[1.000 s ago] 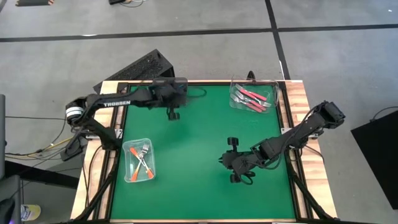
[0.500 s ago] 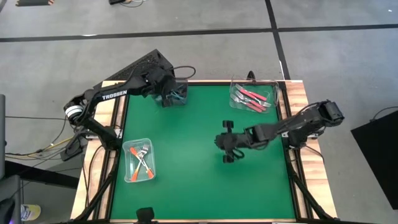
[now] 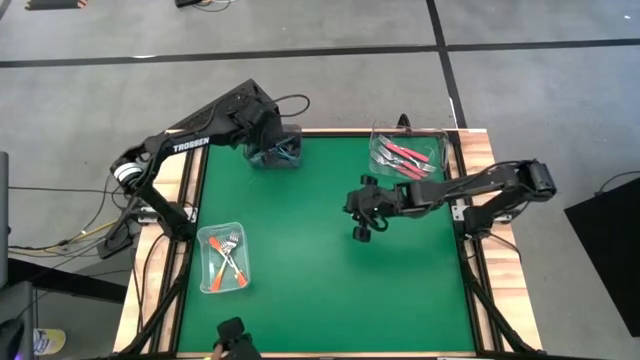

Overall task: Sort silverware by color (type)
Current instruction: Return to Home Position

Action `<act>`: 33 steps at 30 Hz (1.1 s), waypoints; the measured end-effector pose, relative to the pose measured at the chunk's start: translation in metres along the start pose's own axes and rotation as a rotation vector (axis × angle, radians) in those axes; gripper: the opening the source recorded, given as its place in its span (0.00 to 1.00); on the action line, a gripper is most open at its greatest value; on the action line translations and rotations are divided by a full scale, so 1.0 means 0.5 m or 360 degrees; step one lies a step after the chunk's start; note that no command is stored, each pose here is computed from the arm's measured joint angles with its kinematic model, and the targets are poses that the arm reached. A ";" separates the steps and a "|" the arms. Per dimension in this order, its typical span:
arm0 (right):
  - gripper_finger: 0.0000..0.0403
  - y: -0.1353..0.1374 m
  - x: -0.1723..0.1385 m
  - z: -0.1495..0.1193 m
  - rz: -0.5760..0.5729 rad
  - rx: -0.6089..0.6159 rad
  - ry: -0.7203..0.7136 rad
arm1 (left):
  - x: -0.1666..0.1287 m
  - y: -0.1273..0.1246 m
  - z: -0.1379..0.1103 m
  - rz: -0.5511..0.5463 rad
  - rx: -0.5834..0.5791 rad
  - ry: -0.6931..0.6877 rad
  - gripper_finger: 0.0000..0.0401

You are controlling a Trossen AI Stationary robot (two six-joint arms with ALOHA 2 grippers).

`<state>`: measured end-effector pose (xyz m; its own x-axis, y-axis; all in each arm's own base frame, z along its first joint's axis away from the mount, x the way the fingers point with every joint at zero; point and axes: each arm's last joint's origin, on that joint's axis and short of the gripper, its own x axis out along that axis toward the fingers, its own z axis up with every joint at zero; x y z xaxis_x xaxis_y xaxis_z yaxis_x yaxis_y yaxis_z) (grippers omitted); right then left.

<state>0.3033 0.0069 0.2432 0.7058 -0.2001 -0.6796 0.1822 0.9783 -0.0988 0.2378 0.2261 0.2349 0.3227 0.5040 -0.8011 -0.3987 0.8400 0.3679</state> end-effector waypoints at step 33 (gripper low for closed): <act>0.06 -0.080 -0.321 -0.224 0.0026 0.0396 -0.1095 | -0.285 -0.246 -0.261 -0.0459 -0.0498 -0.1705 0.04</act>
<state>0.1057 0.0058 0.2748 0.9652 -0.2544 -0.0610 0.2604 0.9566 0.1310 0.1287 0.0250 0.2420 0.9403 0.3390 0.0308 -0.3386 0.9408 -0.0169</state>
